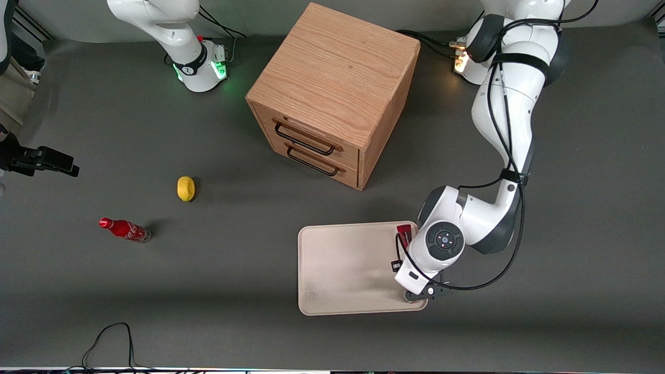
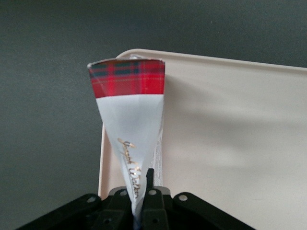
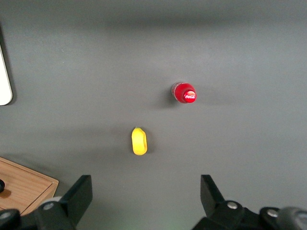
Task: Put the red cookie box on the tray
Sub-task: 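Lower the cookie box onto the tray beside its rim, then open the left gripper to release the cookie box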
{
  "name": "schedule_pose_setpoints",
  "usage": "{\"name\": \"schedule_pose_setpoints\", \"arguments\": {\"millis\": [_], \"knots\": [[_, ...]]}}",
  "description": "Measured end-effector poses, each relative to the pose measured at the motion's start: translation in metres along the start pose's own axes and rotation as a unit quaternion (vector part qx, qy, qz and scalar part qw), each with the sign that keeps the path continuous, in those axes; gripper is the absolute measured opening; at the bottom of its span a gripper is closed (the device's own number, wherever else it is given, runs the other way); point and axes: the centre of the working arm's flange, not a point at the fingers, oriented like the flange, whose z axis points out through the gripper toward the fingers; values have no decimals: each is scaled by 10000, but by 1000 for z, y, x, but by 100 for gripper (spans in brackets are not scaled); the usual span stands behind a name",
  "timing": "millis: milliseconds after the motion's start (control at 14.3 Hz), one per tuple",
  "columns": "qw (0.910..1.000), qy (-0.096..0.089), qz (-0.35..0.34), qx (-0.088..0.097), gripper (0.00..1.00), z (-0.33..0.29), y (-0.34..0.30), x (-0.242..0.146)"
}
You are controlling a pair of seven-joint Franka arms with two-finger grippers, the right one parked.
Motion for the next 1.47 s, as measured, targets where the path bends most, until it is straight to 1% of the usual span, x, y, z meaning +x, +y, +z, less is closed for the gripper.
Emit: {"name": "schedule_pose_setpoints", "arguments": {"millis": [70, 140, 350, 420, 561, 631, 701, 771, 1121, 1261, 1331, 1471], "knots": [[10000, 3, 1, -1, 6, 1, 0, 0], [10000, 13, 0, -3, 13, 2, 0, 0], [10000, 31, -1, -11, 42, 2, 0, 1], [10000, 32, -1, -11, 54, 2, 0, 1], [10000, 34, -1, -12, 73, 2, 0, 1], [10000, 35, 0, -13, 85, 2, 0, 1], [10000, 36, 0, -13, 95, 2, 0, 1], [10000, 36, 1, -13, 100, 2, 0, 1], [10000, 50, 0, -21, 100, 0, 0, 1], [9999, 114, -5, -39, 100, -14, 0, 4], [10000, 96, -11, 3, 100, -27, -3, 4], [9998, -40, -6, 178, 100, -67, -11, 1]]}}
